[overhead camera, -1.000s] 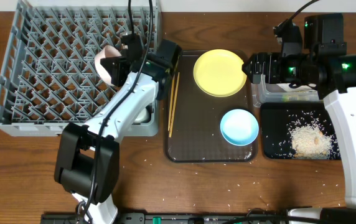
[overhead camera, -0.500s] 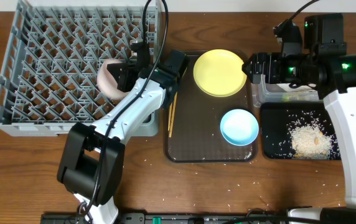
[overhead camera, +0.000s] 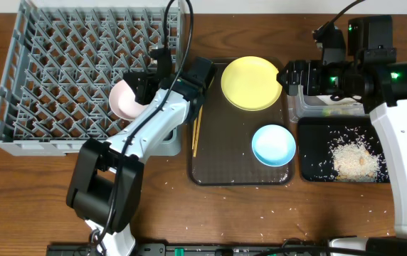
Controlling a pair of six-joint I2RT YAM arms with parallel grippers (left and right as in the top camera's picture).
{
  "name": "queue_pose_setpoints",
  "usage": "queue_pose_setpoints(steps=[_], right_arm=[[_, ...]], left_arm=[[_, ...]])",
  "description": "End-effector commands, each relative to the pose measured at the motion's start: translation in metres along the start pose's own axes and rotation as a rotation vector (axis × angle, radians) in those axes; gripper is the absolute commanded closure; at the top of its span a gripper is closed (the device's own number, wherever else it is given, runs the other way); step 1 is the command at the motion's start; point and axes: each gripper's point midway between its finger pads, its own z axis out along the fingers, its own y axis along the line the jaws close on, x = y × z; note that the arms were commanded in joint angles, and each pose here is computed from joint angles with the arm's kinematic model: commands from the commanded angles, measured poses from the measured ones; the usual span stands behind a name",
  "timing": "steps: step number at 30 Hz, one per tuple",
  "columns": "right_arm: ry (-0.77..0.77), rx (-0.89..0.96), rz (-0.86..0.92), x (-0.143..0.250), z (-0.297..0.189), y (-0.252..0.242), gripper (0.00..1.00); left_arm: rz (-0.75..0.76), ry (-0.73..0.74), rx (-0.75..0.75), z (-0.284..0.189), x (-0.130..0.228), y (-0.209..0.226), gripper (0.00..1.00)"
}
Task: Sort waste into correct bins and load items into the dishwasher
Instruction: 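Lower the pink bowl upright into the rack and open the left gripper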
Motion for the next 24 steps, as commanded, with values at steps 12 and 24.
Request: queue_pose_setpoints(steps=[12, 24], right_arm=[[-0.003, 0.002, -0.003, -0.001, -0.001, 0.001, 0.01], [-0.003, 0.002, -0.003, -0.001, -0.001, 0.001, 0.01]], left_arm=[[-0.406, 0.245, 0.869, -0.051, -0.033, 0.035, 0.33], [-0.625, 0.757, 0.939, -0.003, 0.047, 0.042, 0.21]])
